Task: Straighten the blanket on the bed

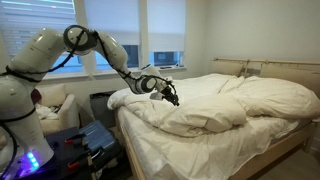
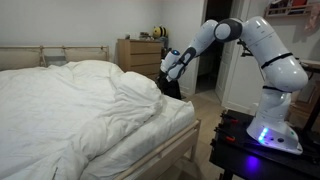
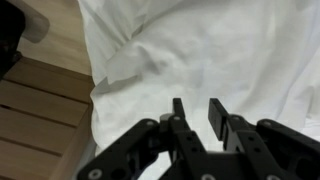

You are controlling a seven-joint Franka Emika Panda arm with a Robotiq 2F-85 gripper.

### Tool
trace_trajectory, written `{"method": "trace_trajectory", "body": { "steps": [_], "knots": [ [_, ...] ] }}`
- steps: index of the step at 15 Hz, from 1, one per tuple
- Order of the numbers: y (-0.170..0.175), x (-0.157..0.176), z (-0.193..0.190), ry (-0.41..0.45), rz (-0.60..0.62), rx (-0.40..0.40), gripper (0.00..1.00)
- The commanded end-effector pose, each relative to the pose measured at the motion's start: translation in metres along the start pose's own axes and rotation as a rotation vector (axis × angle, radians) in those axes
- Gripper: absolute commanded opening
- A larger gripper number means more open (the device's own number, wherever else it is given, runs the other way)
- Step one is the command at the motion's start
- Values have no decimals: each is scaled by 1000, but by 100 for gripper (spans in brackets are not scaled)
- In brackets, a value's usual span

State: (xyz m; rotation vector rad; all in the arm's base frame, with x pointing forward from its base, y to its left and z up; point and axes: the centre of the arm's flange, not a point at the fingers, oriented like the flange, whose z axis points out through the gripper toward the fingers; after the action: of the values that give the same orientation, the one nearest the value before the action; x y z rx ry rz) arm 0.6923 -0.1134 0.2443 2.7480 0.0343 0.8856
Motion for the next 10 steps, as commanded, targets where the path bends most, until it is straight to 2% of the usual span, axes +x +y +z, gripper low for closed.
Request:
{"method": "trace_trajectory", "body": {
  "steps": [1,3,5,6,10],
  "knots": [
    [-8,15,14,114,102,-101,65],
    [-6,20,19,139,136,-139,80],
    [-4,22,31,115,153,-159,95],
    [-6,21,37,101,159,-166,99],
    [-12,7,67,58,171,-162,100]
  ]
}}
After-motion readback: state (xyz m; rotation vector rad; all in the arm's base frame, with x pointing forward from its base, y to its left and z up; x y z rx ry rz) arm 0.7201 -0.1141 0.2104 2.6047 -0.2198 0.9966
